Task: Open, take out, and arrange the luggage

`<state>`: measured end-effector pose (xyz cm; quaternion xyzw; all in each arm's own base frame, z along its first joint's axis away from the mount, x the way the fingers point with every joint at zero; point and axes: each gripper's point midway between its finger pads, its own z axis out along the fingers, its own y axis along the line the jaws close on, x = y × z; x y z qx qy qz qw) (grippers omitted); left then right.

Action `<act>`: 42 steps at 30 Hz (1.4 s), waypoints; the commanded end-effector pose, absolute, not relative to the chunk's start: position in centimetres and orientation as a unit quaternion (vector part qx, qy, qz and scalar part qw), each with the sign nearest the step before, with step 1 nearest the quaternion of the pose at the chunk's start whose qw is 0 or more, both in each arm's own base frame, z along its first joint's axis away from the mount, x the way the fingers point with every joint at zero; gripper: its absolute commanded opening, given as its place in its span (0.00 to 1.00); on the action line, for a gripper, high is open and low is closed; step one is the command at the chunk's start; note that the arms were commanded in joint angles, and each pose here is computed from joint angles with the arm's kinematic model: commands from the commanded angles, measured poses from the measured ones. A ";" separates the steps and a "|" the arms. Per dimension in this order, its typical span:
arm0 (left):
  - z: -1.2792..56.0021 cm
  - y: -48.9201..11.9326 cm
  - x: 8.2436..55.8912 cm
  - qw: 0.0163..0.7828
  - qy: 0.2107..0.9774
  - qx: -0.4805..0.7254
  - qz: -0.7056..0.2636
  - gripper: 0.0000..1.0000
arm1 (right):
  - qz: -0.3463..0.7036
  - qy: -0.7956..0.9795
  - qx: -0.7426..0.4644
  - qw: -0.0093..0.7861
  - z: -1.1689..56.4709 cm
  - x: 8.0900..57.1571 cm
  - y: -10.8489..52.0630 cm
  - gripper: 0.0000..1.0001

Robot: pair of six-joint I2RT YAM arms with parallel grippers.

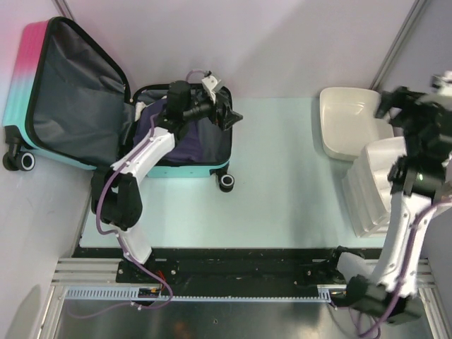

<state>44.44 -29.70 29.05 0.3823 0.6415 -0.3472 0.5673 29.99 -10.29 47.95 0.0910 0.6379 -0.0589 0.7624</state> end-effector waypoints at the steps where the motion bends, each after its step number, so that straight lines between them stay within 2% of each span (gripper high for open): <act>1: 31.7 -26.0 48.1 0.594 0.670 0.322 -0.308 1.00 | -0.013 0.699 -0.010 0.715 43.7 38.5 -4.4 0.84; 7: 31.5 -18.8 50.6 0.587 0.728 0.216 -0.281 1.00 | -0.048 0.757 -0.020 0.652 37.0 47.9 -0.1 0.82; 8: 32.0 -17.8 50.4 0.591 0.731 0.207 -0.273 1.00 | -0.063 0.780 -0.023 0.623 33.4 50.2 -0.1 0.81; 9: 31.3 -16.9 50.2 0.583 0.743 0.198 -0.261 1.00 | -0.079 0.779 -0.010 0.622 33.3 51.3 -0.6 0.81; 11: 31.3 -14.2 50.2 0.591 0.759 0.171 -0.211 1.00 | -0.090 0.806 -0.003 0.585 28.7 54.0 -1.0 0.81; 12: 30.2 -13.4 49.8 0.579 0.775 0.165 -0.191 1.00 | -0.102 0.808 0.009 0.580 28.2 55.0 -1.6 0.81; 17: 28.5 -9.6 48.4 0.568 0.805 0.145 -0.095 1.00 | -0.121 0.833 0.021 0.539 22.5 58.3 -3.8 0.81; 25: 25.0 -5.9 46.4 0.509 0.847 0.153 -0.029 1.00 | -0.085 0.879 0.053 0.465 14.1 60.1 -5.1 0.79; 28: 24.1 -4.3 45.7 0.476 0.861 0.180 -0.020 1.00 | -0.039 0.895 0.059 0.441 11.4 59.9 -4.2 0.70; 32: 23.4 -3.8 43.9 0.438 0.868 0.227 -0.054 1.00 | 0.004 0.904 0.055 0.424 9.6 59.7 -2.1 0.53; 34: 23.1 -1.7 43.8 0.427 0.880 0.206 -0.041 1.00 | 0.030 0.906 0.048 0.418 9.0 59.7 -0.5 0.47; 35: 22.9 -1.4 43.6 0.419 0.884 0.204 -0.042 1.00 | 0.047 0.906 0.053 0.417 8.9 59.7 0.2 0.38; 38: 23.2 0.1 43.4 0.422 0.887 0.184 -0.037 0.99 | 0.077 0.903 0.065 0.418 9.0 60.0 2.0 0.25; 42: 24.1 1.5 43.3 0.429 0.887 0.169 -0.019 0.99 | 0.128 0.897 0.070 0.417 9.6 59.8 5.9 0.23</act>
